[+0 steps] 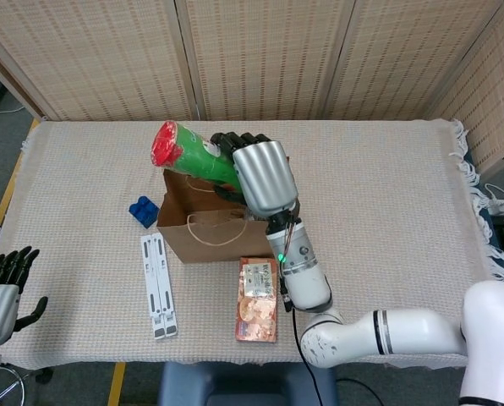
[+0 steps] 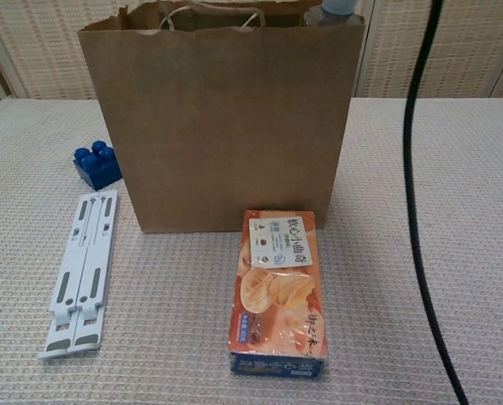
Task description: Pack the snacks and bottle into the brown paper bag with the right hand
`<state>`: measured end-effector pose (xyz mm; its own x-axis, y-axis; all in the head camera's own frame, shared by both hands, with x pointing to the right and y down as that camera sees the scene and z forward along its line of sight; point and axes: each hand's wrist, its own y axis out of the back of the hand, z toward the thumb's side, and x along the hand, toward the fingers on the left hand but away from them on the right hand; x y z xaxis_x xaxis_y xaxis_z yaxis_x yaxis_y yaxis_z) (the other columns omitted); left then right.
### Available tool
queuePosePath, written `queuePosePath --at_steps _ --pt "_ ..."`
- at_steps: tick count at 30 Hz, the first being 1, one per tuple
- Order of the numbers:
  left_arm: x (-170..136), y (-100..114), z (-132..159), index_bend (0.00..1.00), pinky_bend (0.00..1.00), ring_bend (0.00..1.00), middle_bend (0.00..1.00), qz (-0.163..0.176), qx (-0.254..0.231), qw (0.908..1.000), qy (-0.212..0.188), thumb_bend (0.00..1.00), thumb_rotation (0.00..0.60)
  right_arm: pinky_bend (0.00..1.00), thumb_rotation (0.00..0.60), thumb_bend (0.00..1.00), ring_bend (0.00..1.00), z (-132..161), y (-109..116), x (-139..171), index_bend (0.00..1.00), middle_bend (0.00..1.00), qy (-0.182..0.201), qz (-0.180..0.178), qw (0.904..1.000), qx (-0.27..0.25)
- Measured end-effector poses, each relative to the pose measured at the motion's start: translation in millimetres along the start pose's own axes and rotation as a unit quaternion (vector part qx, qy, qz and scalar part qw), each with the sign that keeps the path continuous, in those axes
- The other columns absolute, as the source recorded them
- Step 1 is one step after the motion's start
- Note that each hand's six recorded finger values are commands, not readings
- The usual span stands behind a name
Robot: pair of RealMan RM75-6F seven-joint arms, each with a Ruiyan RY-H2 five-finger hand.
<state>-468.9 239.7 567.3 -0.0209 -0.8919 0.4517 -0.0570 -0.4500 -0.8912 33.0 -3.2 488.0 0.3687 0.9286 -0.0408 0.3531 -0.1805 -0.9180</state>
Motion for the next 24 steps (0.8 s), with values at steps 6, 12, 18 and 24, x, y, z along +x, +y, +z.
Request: queuePosePath --at_steps 6,12,18,24 --pt "0 0 -1 0.02 0.00 0.00 0.00 -0.003 -0.005 1.0000 -0.003 0.35 0.600 0.48 0.600 0.18 0.18 5 -47 -11 0.15 0.28 -0.033 0.059 0.9975 0.022" --pt "0 0 0 0.02 0.00 0.00 0.00 -0.004 -0.005 1.0000 -0.005 0.35 0.600 0.32 0.600 0.08 0.05 1 -69 -5 0.00 0.10 -0.057 0.120 0.9906 0.032" --pt "0 0 0 0.02 0.00 0.00 0.00 -0.002 -0.002 1.0000 -0.004 0.35 0.600 0.31 0.600 0.08 0.05 -3 -48 -2 0.00 0.10 -0.053 0.106 0.9929 0.011" --pt "-1 0 0 0.02 0.00 0.00 0.00 -0.001 -0.001 1.0000 -0.003 0.35 0.600 0.30 0.600 0.08 0.05 -21 -18 15 0.00 0.10 -0.050 0.094 0.9943 -0.006"
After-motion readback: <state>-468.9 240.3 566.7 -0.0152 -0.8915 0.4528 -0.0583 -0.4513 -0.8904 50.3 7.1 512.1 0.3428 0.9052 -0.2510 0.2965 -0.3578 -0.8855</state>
